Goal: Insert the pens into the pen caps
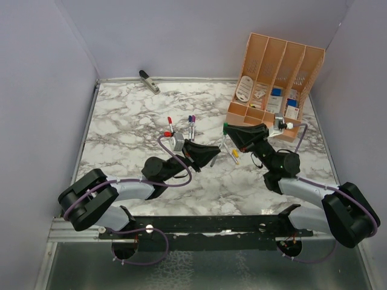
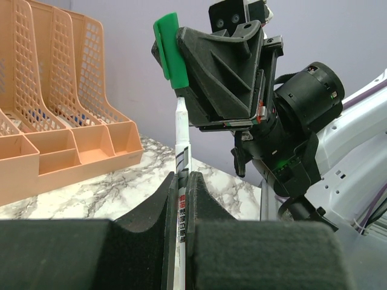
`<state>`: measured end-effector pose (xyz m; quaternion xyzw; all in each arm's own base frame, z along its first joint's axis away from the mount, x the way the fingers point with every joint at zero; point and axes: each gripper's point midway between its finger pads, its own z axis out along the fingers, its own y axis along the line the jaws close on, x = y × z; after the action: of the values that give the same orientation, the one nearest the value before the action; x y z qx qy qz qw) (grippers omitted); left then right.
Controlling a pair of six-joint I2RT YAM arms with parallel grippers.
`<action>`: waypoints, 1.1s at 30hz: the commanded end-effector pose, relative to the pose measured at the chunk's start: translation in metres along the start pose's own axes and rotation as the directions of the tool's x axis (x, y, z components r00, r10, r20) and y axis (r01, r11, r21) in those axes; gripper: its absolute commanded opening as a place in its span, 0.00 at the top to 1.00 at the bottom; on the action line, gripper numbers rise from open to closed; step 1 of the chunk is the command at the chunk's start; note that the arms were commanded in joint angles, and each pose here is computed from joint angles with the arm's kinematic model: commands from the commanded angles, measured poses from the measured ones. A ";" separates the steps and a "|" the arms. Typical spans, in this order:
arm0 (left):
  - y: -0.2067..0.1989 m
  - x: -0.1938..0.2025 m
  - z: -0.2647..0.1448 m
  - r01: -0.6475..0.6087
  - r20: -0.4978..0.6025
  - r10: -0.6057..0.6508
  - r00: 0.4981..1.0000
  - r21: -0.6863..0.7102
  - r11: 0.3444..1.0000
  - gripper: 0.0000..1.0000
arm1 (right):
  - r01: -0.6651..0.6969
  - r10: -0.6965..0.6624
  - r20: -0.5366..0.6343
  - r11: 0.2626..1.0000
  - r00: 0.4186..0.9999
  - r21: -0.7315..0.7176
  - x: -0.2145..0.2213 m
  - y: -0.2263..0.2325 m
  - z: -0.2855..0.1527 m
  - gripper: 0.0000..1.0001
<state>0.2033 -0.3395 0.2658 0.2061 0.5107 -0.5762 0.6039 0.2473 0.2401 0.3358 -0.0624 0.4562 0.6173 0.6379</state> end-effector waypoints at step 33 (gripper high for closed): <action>-0.010 -0.021 0.002 -0.001 0.088 -0.001 0.996 0.028 1.000 1.00 | 0.116 -0.070 0.204 0.967 0.976 -0.225 -0.045 0.059 -0.009 0.99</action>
<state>0.2026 -0.3384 0.2703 0.2033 0.5033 -0.5798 0.6077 0.2470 0.2399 0.3313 -0.0611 0.4608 0.6163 0.6357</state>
